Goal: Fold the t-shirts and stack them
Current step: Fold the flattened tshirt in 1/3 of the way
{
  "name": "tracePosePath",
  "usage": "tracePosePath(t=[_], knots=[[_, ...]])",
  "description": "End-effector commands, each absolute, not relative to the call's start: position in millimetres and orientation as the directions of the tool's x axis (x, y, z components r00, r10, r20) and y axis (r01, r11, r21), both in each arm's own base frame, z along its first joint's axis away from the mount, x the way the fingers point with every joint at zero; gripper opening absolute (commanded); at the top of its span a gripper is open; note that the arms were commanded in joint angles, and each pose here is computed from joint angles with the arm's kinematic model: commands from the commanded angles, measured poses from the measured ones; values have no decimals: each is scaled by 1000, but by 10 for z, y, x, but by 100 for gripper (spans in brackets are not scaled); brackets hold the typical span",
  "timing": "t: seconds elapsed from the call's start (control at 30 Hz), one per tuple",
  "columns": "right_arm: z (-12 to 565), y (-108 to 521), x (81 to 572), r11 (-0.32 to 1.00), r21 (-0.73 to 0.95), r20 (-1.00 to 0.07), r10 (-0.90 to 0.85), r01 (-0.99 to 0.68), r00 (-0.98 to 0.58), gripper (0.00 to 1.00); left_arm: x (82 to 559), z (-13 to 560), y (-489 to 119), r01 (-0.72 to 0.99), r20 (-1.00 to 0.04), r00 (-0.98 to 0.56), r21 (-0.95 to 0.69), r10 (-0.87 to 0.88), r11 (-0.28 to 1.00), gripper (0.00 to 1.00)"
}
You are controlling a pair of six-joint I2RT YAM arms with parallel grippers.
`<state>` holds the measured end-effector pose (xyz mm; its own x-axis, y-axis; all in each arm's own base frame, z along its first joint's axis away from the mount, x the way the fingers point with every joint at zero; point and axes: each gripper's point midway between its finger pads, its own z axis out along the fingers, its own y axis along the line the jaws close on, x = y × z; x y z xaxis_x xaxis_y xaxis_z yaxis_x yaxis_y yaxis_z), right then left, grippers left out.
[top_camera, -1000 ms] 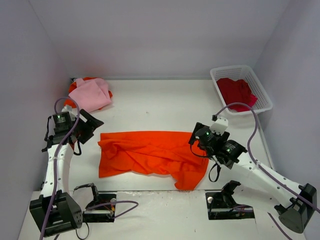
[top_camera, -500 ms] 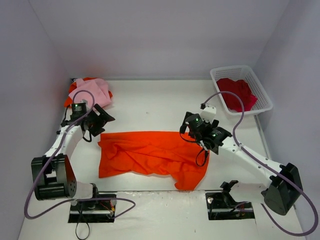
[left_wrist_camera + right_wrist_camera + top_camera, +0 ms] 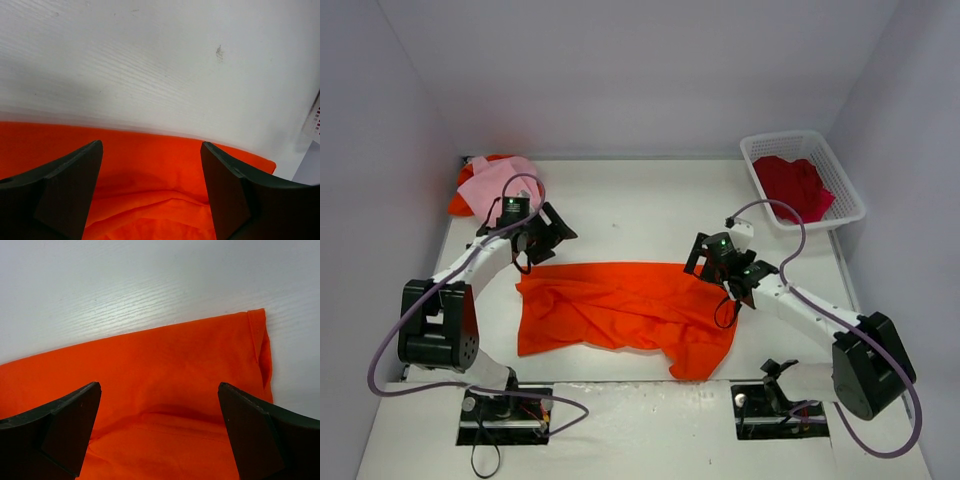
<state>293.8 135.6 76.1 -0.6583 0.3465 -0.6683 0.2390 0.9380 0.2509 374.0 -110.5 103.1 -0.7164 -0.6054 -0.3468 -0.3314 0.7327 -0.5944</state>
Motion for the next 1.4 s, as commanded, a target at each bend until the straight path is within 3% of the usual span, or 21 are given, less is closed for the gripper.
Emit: tracePosePath(t=[0.0, 1.37], knots=[[828, 1527, 3061, 916, 340, -671, 395, 212, -628, 100, 3898, 1209, -1065, -298, -412, -667, -615, -620, 730, 74], [268, 1454, 2909, 913, 297, -616, 408, 280, -674, 100, 3850, 421, -1102, -393, -294, -726, -565, -622, 726, 74]])
